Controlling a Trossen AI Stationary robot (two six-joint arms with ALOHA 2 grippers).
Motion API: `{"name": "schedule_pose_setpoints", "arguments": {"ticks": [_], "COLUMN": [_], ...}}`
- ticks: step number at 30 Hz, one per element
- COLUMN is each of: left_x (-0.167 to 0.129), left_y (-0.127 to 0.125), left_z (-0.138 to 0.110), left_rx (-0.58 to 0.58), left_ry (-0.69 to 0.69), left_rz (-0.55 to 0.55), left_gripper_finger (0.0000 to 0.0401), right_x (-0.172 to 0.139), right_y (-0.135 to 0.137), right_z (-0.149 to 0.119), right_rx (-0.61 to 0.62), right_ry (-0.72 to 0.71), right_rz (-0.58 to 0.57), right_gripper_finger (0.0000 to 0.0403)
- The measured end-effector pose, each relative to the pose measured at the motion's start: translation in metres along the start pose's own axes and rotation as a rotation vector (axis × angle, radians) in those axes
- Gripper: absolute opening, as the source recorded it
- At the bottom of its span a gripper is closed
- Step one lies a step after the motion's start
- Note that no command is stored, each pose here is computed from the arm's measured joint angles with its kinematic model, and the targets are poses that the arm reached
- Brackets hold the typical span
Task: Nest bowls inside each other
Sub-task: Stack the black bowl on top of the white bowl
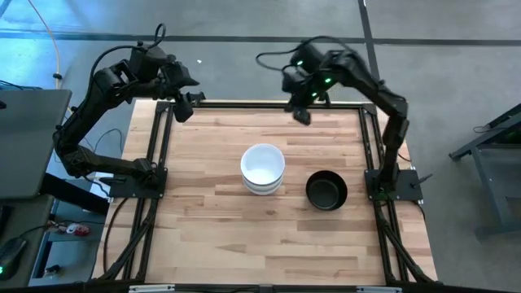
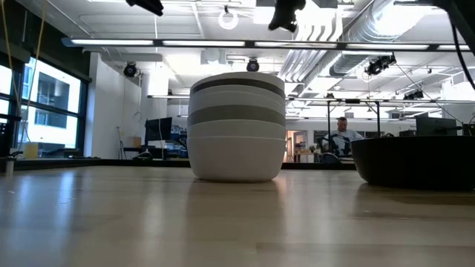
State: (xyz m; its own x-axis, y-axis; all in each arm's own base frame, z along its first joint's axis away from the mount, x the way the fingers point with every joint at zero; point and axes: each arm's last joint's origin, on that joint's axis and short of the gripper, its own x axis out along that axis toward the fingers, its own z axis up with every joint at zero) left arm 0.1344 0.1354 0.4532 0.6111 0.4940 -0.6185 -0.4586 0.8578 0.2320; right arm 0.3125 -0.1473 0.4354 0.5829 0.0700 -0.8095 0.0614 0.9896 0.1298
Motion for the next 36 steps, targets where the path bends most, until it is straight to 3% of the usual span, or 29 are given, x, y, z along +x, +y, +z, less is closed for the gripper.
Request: {"name": "schedule_pose_setpoints", "arguments": {"ticks": [7, 10, 15, 21, 24, 36], "left_x": [0.000, 0.000, -0.001, -0.002, -0.002, 0.020], "left_y": [0.003, 0.002, -0.003, -0.007, -0.009, -0.037], "left_z": [0.005, 0.006, 0.008, 0.010, 0.011, 0.036], "left_rx": [-0.074, -0.072, -0.066, -0.057, -0.047, 0.021], "left_ry": [-0.050, -0.064, -0.122, -0.172, -0.184, -0.258], "left_rz": [0.050, 0.011, -0.157, -0.286, -0.307, -0.432], "left_gripper_finger": [0.0181, 0.0181, 0.0181, 0.0181, 0.0181, 0.0181], "right_x": [-0.051, -0.072, -0.101, -0.126, -0.133, -0.161], "right_y": [0.011, 0.019, 0.033, 0.045, 0.046, 0.059], "right_z": [-0.010, -0.015, -0.027, -0.053, -0.062, -0.088], "right_rx": [-0.142, -0.185, -0.226, -0.164, -0.065, 0.027], "right_ry": [-0.171, -0.232, -0.294, -0.232, -0.232, -0.239], "right_rz": [0.037, 0.014, 0.005, -0.013, -0.064, -0.284], "right_gripper_finger": [0.0000, 0.0000, 0.0000, 0.0000, 0.0000, 0.0000]}}
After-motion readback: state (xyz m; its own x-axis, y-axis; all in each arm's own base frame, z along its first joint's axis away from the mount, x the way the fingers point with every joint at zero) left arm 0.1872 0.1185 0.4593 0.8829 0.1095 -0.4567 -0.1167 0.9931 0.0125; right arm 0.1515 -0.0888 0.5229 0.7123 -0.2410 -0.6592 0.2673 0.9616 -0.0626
